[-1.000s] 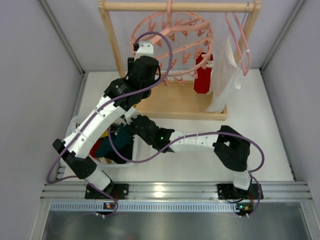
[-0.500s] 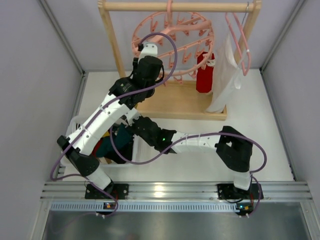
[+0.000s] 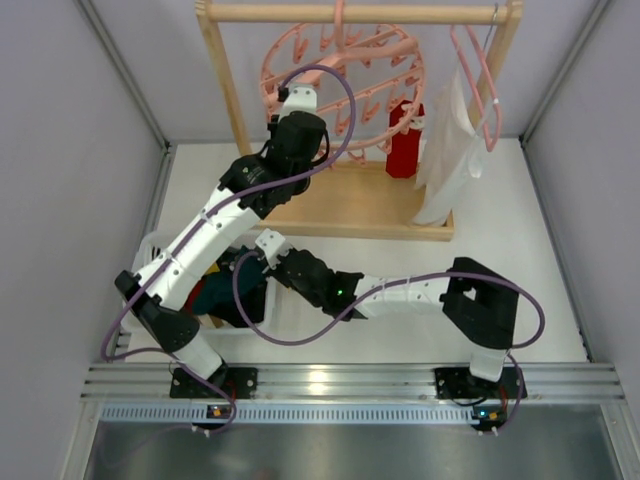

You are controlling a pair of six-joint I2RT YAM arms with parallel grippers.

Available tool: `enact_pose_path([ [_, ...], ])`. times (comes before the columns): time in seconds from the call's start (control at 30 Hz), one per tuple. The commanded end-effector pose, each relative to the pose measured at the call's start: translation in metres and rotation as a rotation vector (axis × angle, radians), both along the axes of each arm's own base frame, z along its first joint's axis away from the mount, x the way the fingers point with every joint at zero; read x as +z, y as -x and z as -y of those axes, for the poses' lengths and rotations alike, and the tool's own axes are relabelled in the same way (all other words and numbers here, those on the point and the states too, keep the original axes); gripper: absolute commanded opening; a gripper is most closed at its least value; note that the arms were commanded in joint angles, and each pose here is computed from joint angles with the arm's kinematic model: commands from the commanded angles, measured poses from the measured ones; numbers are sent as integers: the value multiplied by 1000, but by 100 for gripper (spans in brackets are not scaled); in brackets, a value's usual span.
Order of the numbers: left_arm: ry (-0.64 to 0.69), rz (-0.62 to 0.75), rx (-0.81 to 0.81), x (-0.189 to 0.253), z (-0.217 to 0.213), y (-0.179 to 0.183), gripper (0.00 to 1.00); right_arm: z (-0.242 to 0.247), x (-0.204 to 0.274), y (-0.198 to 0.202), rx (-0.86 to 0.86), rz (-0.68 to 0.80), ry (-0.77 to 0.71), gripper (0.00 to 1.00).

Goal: Remove the socks clipped to the hanger

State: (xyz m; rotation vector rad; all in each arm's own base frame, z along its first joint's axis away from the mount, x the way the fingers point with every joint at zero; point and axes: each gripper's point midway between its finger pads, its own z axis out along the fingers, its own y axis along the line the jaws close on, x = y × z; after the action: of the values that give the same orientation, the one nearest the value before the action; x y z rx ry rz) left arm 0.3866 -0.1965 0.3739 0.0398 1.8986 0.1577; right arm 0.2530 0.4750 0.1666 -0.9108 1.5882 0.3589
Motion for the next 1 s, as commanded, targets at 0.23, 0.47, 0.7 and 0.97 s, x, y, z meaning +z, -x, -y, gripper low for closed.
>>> enact_pose_path([
  [0.23,195,101,-52,48,-16,34,80,34,58,37,90,4,-203,0],
  [0.47,326,173,-32,70,-56,79,98,24,91,71,356,-29,-278,0],
  [0.7,472,278,15,88,-109,132,98,-21,115,98,684,-108,-301,0],
  [0.97,557,380,51,100,-158,176,98,-102,126,98,853,-135,-340,0],
])
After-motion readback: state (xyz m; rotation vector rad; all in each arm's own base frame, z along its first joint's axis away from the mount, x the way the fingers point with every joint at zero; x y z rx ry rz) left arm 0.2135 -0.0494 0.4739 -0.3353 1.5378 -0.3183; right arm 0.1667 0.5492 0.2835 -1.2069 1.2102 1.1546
